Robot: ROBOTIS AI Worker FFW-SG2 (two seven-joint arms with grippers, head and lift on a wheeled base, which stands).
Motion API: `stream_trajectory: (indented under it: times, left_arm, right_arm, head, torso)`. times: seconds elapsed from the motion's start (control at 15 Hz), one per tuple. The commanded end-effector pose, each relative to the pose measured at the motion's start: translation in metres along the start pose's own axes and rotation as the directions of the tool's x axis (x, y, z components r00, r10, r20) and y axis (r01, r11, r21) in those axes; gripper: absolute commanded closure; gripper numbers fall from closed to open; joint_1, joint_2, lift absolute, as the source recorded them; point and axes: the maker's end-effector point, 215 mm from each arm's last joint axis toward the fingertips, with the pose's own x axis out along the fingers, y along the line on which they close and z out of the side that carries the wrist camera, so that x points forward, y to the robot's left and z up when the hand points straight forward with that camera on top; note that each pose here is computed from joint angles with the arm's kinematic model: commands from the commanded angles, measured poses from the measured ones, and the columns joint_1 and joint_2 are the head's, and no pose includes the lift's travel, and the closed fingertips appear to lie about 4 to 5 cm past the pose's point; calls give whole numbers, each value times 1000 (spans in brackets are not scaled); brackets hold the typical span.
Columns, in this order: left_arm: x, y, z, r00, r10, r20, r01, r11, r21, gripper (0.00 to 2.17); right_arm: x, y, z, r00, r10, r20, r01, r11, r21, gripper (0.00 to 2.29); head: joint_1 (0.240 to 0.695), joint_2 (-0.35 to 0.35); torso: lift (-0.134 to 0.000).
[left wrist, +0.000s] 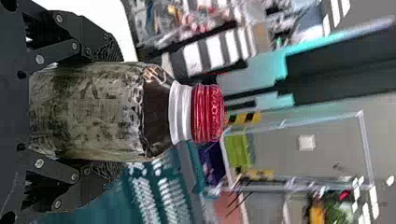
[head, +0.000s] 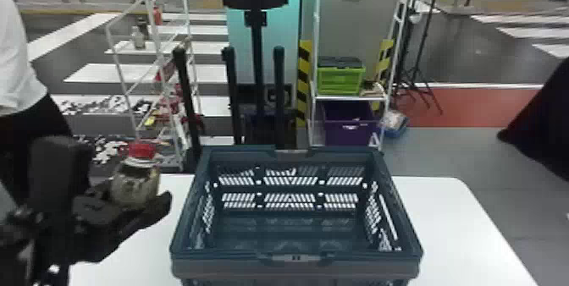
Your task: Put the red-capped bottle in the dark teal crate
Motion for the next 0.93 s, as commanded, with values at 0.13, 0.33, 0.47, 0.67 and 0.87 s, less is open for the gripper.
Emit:
stream_trajectory:
  times: [0.13,0.33,0.47,0.67,0.87]
  left_arm:
    - [17,-36,5,964,-157,-216,170,985,43,2145]
    - [49,-70,28,936,-237,-259,272,956,110,2142]
    - [67,-90,35,908,-279,-313,337,930,148,2145]
    - [101,-121,21,837,-316,-446,438,876,202,2142]
    - [142,-150,11,789,-341,-511,523,809,267,2145]
  right_arm:
    - [-1,-1,0,1000,-6,-2,6,1000,-1,151]
    - [-3,-1,0,1000,-9,0,9,1000,0,151]
    - [-4,-2,1,1000,-11,2,11,1000,0,151]
    - [-6,-3,1,1000,-15,4,15,1000,-1,151]
    - [-6,-2,0,1000,-19,1,19,1000,-2,151]
  head:
    - [499,0]
    - [499,0]
    - [499,0]
    - [499,0]
    - [499,0]
  torso:
    - [0]
    - [0]
    - [0]
    - [0]
    - [0]
